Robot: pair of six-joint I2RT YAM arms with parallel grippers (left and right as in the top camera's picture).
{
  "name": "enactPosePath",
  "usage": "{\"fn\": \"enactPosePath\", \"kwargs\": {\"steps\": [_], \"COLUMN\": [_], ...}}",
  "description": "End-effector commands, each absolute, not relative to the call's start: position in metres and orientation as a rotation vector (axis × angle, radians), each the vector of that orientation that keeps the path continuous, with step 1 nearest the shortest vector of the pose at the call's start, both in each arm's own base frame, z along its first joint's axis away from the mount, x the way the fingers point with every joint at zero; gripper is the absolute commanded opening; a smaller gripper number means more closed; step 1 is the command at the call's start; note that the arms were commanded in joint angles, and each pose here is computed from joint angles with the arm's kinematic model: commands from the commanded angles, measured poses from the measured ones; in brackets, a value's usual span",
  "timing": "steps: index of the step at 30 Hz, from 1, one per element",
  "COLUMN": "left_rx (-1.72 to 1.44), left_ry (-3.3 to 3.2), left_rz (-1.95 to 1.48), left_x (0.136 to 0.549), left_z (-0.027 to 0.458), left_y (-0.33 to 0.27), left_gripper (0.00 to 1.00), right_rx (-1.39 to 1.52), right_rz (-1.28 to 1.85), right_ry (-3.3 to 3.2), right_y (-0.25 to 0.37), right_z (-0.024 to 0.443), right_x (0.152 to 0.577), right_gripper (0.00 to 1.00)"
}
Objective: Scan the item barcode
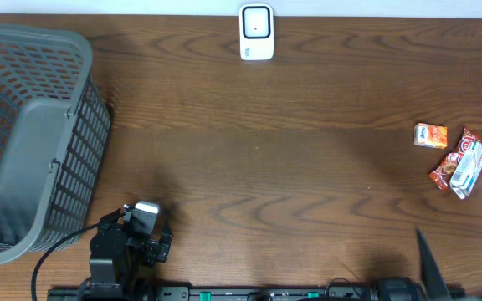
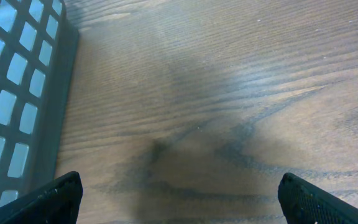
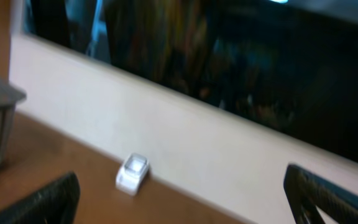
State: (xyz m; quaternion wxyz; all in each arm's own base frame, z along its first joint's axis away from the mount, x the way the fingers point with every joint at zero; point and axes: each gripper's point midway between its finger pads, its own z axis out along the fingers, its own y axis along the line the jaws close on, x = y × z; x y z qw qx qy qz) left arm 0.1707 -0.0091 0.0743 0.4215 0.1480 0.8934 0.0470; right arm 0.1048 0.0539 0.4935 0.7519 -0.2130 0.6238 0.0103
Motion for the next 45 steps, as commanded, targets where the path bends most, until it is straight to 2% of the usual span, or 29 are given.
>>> {"fn": "enactPosePath", "kwargs": {"steps": [1, 3, 12, 27, 37, 45], "left_rx": [0.382, 0.382, 0.382, 0.382, 0.382, 0.382], "left_ry": [2.307, 2.307, 2.307, 2.307, 2.307, 2.307], "left_rz": [0.106, 0.106, 0.106, 0.106, 0.106, 0.106], "left_x": [0.162, 0.162, 0.162, 0.162, 0.162, 0.162], "left_z": [0.053, 0.053, 0.053, 0.053, 0.053, 0.053], "left_y": [-0.009, -0.009, -0.009, -0.009, -0.009, -0.009], "left_gripper": [0.99, 0.99, 0.98, 0.98, 0.98, 0.99], "right_rx": [-0.528, -0.53, -0.527, -0.434, -0.438, -0.386], "right_rz": [0.06, 0.057, 0.05, 0.024, 0.039, 0.043], "right_ry": [1.357, 1.313, 1.229, 1.395, 1.507, 1.579], "right_y": [0.066, 0.069, 0.072, 0.061, 0.06, 0.049], "right_z": [0.465, 0.446, 0.359, 0.226, 0.175, 0.161], "right_x": [0.132, 0.151, 0.171, 0.229, 0.238, 0.24], "right_gripper": [0.99, 0.99, 0.99, 0.99, 0.99, 0.99]}}
